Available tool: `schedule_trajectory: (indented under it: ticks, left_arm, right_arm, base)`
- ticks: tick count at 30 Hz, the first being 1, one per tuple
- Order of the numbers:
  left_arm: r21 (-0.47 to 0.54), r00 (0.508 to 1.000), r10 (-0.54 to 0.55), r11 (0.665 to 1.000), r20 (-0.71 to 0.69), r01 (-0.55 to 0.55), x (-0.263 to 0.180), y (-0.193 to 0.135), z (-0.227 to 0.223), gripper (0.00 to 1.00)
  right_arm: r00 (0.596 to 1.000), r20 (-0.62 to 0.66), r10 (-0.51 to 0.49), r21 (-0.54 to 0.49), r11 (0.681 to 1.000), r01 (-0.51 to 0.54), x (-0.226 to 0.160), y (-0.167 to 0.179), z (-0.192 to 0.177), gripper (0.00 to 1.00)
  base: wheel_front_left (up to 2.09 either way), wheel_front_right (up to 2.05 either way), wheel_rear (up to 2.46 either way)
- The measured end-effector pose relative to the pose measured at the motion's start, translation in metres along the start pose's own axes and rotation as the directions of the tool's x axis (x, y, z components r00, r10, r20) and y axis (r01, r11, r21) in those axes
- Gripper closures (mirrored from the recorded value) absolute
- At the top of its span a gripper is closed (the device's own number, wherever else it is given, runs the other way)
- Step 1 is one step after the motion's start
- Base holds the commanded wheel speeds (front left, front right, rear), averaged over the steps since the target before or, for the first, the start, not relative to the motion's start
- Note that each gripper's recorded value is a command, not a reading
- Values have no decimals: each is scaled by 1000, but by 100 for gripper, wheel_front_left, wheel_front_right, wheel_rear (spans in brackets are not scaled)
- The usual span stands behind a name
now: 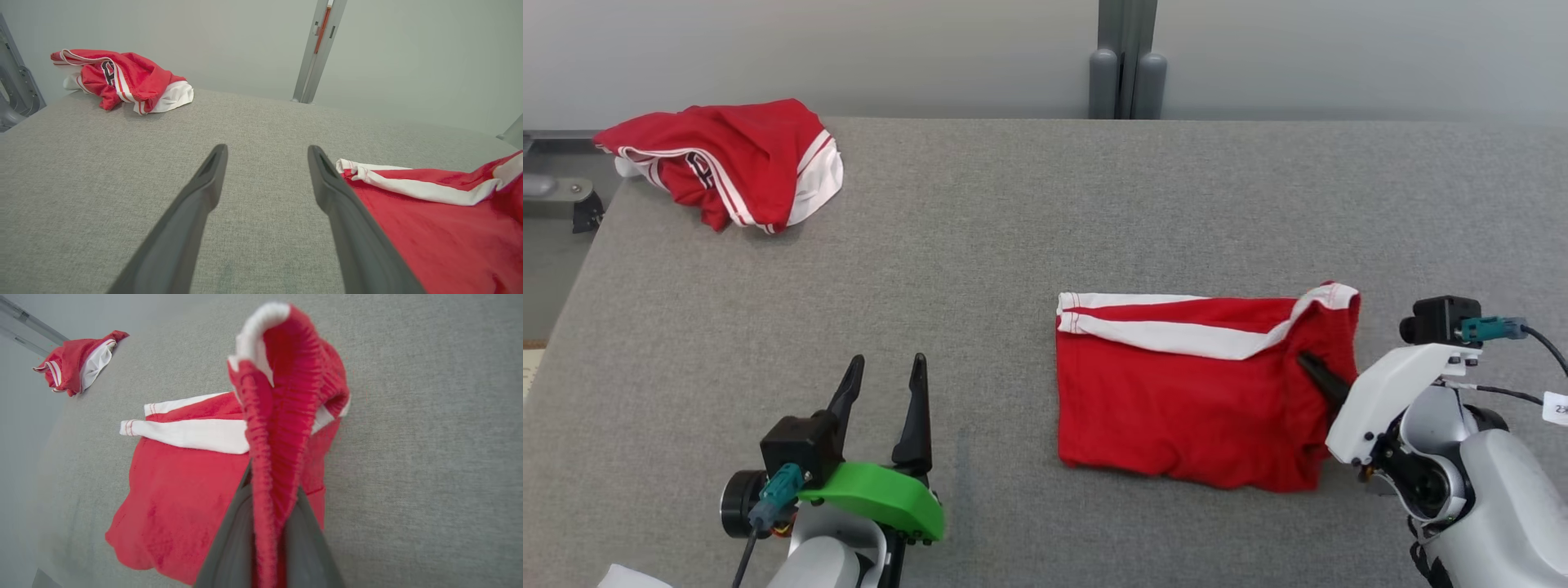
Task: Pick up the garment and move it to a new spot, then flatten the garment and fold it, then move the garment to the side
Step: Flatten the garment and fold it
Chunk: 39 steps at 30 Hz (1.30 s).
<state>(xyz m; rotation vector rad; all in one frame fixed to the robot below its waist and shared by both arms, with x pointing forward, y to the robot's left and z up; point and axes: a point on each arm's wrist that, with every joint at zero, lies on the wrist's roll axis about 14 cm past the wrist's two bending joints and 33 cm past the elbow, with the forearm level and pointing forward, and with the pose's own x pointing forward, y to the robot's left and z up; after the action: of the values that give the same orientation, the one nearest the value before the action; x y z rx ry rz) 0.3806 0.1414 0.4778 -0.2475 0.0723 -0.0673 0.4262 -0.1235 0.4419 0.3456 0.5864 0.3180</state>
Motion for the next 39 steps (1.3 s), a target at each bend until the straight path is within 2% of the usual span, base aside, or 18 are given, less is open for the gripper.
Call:
schedule_trajectory:
  ticks: [4, 11, 16, 18, 19, 20, 21, 22, 32, 39]
  left_arm:
    - [1, 1000, 15, 1000, 6, -15, -3, 5, 2, 0]
    - [-10, 999, 49, 999, 16, -49, -11, 13, 5, 0]
    - [-15, 996, 83, 997, 17, -82, -17, 22, 5, 0]
    - [-18, 996, 93, 996, 17, -93, -20, 25, 4, 0]
    - [-20, 995, 97, 995, 17, -97, -21, 25, 4, 0]
    - [-21, 995, 101, 995, 17, -101, -22, 27, 4, 0]
    - [-22, 994, 107, 994, 18, -106, -23, 28, 4, 0]
    - [-22, 994, 110, 994, 18, -110, -23, 29, 5, 0]
    - [-27, 994, 106, 994, 28, -106, -21, 27, 7, 0]
    - [-27, 997, 64, 998, 37, -63, -14, 13, 9, 0]
  right_arm:
    - [995, -2, 97, 19, 995, -96, 8, 37, -1, 100]
    - [977, -55, 207, 23, 978, -206, 28, 87, -14, 100]
    - [967, -113, 229, 12, 973, -229, 42, 104, -30, 100]
    - [966, -117, 231, 7, 973, -231, 47, 108, -32, 75]
    - [964, -125, 233, 4, 972, -234, 50, 110, -33, 72]
    - [963, -126, 237, 3, 971, -238, 52, 113, -34, 56]
    - [962, -128, 240, 3, 970, -242, 54, 116, -35, 30]
    - [961, -129, 246, 2, 969, -248, 56, 119, -35, 0]
    - [935, -83, 345, 39, 939, -343, 54, 153, -27, 0]
    - [936, 103, 336, 38, 939, -342, 45, 146, 15, 0]
  base:
    - [0, 0, 0]
    - [0, 0, 0]
    - [0, 0, 0]
    - [0, 0, 0]
    - [0, 0, 0]
    - [0, 0, 0]
    - [0, 0, 0]
    - [0, 0, 0]
    - [0, 0, 0]
    - [0, 0, 0]
